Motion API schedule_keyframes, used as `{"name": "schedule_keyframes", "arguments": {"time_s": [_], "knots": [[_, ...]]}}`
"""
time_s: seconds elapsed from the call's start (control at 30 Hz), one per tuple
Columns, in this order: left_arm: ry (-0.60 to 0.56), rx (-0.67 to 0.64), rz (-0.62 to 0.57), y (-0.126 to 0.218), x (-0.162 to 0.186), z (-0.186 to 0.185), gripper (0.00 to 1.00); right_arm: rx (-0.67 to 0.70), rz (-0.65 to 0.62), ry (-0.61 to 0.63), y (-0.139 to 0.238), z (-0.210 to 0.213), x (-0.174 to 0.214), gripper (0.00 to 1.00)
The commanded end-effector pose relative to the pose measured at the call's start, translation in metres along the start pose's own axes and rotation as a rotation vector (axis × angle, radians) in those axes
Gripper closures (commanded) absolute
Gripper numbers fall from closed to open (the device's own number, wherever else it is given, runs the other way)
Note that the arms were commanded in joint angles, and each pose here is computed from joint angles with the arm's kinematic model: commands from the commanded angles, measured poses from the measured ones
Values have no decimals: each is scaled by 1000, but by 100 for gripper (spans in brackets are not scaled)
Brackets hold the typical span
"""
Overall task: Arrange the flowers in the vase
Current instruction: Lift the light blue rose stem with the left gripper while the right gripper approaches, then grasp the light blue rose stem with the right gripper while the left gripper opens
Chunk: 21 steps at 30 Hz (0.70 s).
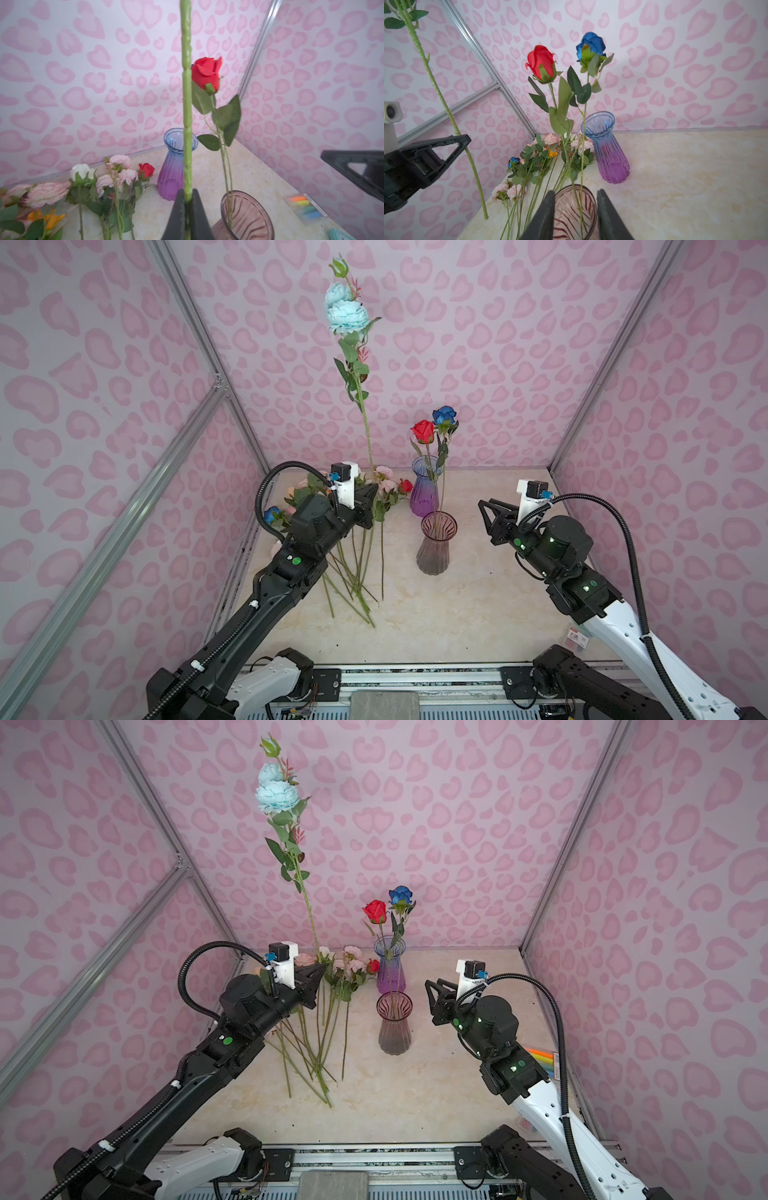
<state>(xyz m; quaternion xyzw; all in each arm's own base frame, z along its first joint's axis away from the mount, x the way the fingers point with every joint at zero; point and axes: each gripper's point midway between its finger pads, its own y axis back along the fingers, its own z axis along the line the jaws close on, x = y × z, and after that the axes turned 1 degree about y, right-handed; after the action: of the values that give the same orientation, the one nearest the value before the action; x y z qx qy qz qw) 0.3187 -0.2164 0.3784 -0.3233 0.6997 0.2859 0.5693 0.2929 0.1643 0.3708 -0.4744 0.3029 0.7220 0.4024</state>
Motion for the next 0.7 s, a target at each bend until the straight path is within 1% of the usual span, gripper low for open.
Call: {"name": "schedule_keyframes", "arguments": {"time_s": [0.0, 0.1, 0.23, 0.3, 0.5, 0.67], "knots": [[-94, 141, 8, 7, 0, -35, 97, -105, -6, 59, 1, 24, -11, 60], [-94, 226, 38, 11, 9, -58, 97, -197, -17, 110, 3, 52, -22, 57], [-71, 299, 86, 9, 25, -79, 97, -312, -22, 176, -2, 96, -32, 53], [-72, 325, 114, 7, 31, -87, 97, -347, -21, 191, -8, 113, -35, 52], [-60, 345, 150, 4, 41, -93, 97, -417, -35, 157, -34, 140, -44, 50], [-59, 346, 143, 7, 39, -94, 97, -407, -45, 114, -55, 145, -50, 53]]}}
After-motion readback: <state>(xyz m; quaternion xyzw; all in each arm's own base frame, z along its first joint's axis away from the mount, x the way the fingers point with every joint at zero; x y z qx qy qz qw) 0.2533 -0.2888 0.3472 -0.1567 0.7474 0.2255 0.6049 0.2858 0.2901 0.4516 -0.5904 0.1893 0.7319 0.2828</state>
